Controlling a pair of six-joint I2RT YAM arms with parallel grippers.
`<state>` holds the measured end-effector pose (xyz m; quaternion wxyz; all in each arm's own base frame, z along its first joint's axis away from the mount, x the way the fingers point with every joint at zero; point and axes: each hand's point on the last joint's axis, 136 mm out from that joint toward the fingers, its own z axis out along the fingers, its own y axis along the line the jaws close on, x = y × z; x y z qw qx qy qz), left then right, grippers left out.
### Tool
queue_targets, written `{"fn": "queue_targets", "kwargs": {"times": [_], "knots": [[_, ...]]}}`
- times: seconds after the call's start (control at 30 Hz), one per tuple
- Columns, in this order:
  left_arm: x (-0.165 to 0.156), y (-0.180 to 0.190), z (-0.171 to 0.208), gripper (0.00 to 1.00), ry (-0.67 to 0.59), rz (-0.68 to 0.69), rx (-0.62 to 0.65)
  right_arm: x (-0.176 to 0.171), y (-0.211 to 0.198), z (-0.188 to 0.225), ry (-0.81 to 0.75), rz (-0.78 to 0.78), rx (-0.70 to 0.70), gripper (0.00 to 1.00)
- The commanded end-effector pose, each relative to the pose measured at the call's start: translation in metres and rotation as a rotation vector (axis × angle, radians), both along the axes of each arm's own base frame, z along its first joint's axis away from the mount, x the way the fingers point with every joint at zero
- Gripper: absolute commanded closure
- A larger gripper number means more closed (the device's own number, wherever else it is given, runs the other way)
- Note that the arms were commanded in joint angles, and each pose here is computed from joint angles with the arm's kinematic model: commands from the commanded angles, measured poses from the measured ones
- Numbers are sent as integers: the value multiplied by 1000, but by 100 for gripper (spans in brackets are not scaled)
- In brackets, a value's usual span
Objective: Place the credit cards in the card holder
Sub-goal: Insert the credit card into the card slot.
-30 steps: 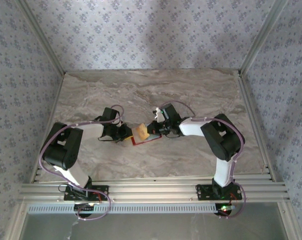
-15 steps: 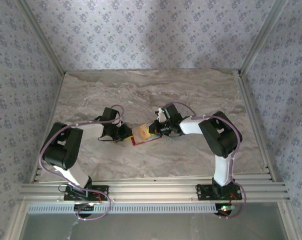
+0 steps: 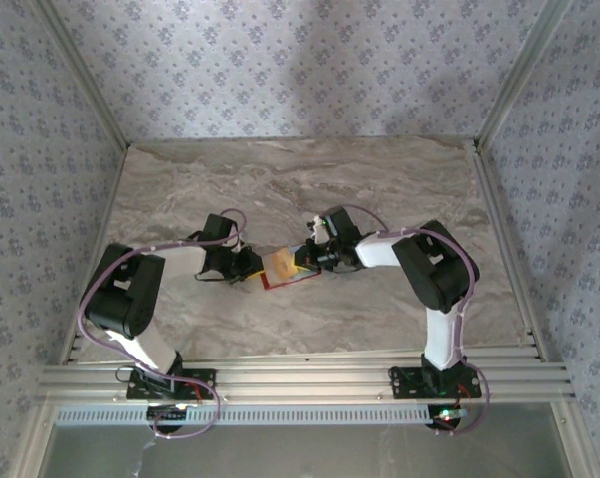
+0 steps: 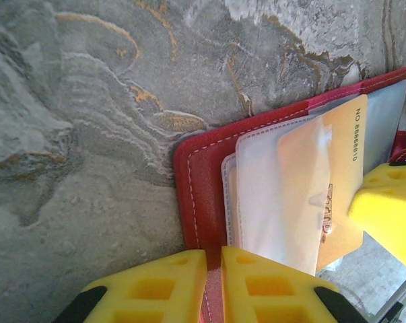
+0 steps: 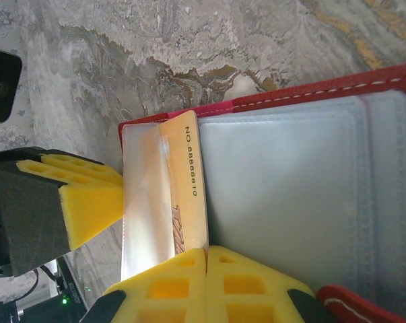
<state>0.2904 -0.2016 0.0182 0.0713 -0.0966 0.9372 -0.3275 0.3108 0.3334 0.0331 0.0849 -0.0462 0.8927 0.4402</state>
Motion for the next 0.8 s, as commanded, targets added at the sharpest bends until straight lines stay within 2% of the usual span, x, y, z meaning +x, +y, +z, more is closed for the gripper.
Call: {"fn": "queue_targets", "kwargs": {"times": [0.0, 0.77], "knots": [[-18, 13, -28, 84, 94, -2, 87, -6, 7, -7, 25, 12, -12, 100], [-18, 11, -31, 84, 100, -8, 91, -25, 25, -7, -28, 88, -104, 100]]}}
